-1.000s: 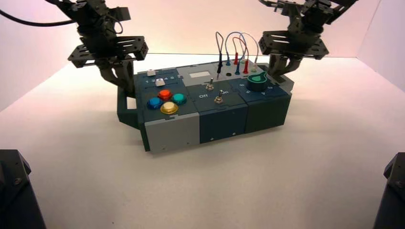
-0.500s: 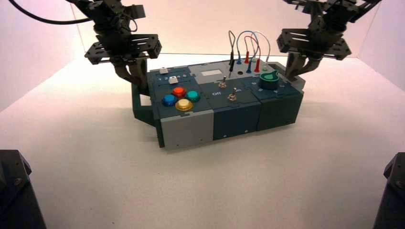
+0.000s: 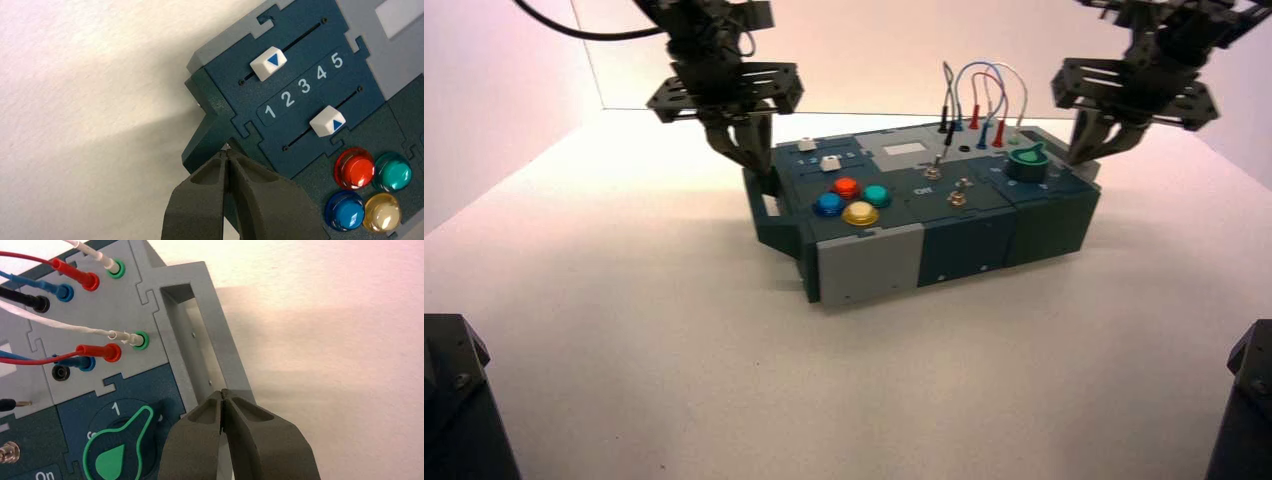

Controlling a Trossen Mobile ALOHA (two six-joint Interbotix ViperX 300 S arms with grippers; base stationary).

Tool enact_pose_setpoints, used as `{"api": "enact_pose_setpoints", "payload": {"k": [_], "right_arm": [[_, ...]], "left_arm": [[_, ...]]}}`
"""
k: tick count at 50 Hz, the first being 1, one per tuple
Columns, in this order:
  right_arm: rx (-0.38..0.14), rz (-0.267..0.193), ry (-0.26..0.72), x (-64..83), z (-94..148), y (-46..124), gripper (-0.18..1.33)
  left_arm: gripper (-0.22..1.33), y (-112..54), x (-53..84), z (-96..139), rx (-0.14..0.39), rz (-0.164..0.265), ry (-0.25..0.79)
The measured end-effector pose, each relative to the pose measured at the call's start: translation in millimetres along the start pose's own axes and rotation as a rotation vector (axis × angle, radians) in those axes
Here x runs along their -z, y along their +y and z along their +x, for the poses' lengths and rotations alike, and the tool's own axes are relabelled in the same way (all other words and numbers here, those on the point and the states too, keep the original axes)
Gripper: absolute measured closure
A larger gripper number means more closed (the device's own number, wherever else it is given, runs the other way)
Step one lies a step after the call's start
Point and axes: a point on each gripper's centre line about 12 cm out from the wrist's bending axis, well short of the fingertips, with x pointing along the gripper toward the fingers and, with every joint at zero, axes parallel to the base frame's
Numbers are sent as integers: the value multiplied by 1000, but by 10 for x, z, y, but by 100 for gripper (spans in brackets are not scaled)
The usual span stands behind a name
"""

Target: Move the box to the right.

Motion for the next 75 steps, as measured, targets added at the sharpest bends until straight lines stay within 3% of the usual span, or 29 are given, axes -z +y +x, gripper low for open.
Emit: {"api": "enact_pose_setpoints", "payload": {"k": [9, 14, 23, 36, 56, 75], "right_arm": [[36, 52, -41, 23, -109, -186, 129], [94, 157, -61, 61, -148, -506, 129], [93, 151, -67, 56, -165, -499, 129], [58, 79, -78, 26, -182, -275, 129], [17, 8, -72, -16, -156, -41, 129], [20, 9, -53, -102, -1, -39, 129]], "left_arm": [[128, -71, -28, 48, 5, 20, 5], [128, -65, -27, 63, 4, 18, 12], [128, -67, -27, 71, 5, 17, 21], [128, -73, -35, 78, 5, 21, 20], [128, -77, -42, 96, 4, 23, 22], [127, -84, -61, 94, 6, 22, 19]]}}
